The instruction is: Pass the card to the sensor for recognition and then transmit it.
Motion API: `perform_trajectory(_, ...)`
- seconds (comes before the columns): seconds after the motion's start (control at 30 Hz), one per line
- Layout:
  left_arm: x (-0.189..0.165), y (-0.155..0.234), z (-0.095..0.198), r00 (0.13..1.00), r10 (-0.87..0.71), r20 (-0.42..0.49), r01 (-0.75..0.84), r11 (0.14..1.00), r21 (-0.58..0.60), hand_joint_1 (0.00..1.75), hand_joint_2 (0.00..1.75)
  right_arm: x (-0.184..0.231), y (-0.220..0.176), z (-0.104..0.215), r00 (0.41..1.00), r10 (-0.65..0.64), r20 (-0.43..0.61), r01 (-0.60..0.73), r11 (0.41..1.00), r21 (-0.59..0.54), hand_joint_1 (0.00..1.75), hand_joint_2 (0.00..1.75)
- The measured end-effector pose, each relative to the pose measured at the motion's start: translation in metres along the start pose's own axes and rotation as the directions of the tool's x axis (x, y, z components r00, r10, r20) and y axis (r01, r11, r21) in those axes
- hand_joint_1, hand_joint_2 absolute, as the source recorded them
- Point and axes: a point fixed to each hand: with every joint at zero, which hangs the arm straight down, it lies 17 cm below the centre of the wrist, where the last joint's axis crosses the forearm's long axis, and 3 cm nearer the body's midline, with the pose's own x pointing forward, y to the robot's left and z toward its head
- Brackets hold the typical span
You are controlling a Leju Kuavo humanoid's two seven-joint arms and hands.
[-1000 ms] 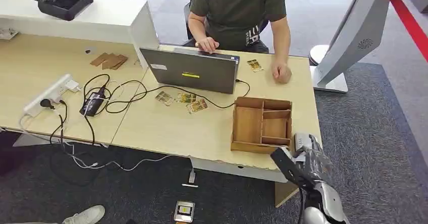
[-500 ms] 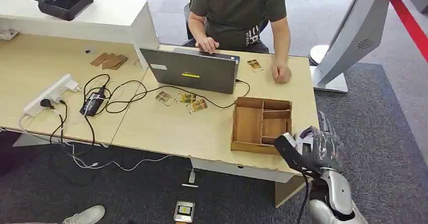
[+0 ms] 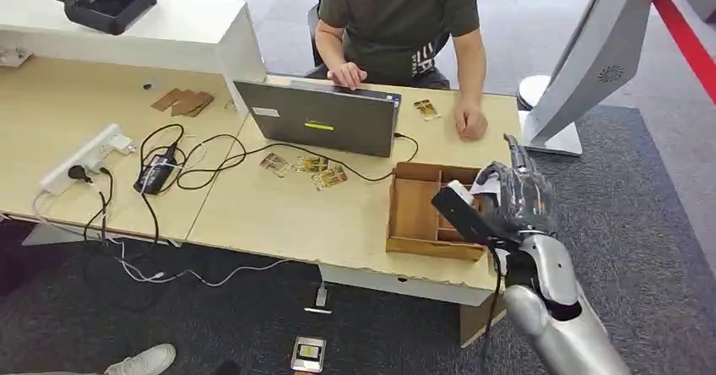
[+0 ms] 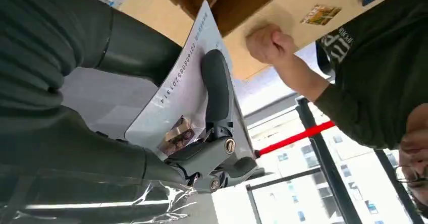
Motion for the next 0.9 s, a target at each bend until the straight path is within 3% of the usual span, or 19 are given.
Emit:
perform_trajectory(0.37, 0.024, -0.002, 0.004, 0.998, -0.059, 0.023, 0.059, 0.998, -0.006, 0.00, 1.75, 0.012, 0.019, -0.042, 0.999, 0.013, -0.037, -0.010, 0.998, 0.060, 1.75, 1.75)
perform_trajectory(0.9, 0.036, -0.004, 0.007, 0.995, -0.084, 0.049, 0.084, 0.996, -0.004, 0.00, 1.75, 0.003, 0.028, -0.055, 0.996, 0.023, -0.082, -0.018, 0.998, 0.059, 1.73, 1.75)
